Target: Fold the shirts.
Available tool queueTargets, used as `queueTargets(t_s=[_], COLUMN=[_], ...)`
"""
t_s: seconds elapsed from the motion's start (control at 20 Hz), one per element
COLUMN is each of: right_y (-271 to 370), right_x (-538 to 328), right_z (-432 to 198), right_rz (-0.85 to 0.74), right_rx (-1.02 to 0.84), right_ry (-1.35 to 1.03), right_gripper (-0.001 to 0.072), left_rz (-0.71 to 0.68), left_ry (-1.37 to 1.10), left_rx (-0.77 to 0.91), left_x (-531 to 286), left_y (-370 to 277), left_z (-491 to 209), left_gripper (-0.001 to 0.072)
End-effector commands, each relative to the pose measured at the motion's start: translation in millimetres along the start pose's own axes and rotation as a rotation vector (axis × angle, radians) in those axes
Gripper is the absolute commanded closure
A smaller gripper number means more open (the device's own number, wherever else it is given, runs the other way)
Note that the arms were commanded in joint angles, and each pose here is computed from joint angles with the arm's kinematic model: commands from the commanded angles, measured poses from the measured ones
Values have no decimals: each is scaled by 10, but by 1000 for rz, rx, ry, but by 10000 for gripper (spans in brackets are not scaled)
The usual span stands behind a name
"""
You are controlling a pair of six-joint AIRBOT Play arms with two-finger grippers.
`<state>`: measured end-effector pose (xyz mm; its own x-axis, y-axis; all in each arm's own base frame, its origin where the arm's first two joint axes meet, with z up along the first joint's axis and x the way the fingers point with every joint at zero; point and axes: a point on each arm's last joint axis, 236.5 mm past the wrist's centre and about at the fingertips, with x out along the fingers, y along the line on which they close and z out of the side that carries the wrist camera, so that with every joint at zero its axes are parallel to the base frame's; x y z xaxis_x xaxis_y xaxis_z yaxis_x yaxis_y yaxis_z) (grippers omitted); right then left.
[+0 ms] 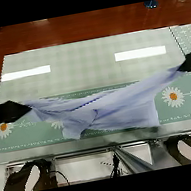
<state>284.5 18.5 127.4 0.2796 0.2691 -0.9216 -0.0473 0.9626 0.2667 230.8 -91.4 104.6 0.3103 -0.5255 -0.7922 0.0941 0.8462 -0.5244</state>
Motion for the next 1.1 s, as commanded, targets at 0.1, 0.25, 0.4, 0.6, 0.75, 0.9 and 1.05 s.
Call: queueTargets(t_s=[0.1,0.25,0.4,0.6,0.75,0.9,1.05], right_y=[-128,-220,-224,-188,-185,-164,-147], right_x=[863,1194,1427,1500,1498,1496,1493], right_z=[740,864,850,893,896,845,802], right_rz=[118,140,177,208,209,217,222], right_rx=[93,145,182,182,167,157,150], right_ry=[-91,-77,-30,-36,-39,-17,1], right_gripper=[676,676,676,676,676,676,676], left_rz=[-86,-71,-36,-32,-47,-106,30], left_ry=[-134,-215,-169,-72,-70,-24,89], left_rx=[-170,-276,-288,-339,-318,-250,-313], left_x=[891,1087,1355,1635,1566,1188,691], left_y=[491,748,999,1166,1146,1091,1557], left_z=[409,708,671,488,554,671,469], left_gripper=[678,679,679,673,482,375,345])
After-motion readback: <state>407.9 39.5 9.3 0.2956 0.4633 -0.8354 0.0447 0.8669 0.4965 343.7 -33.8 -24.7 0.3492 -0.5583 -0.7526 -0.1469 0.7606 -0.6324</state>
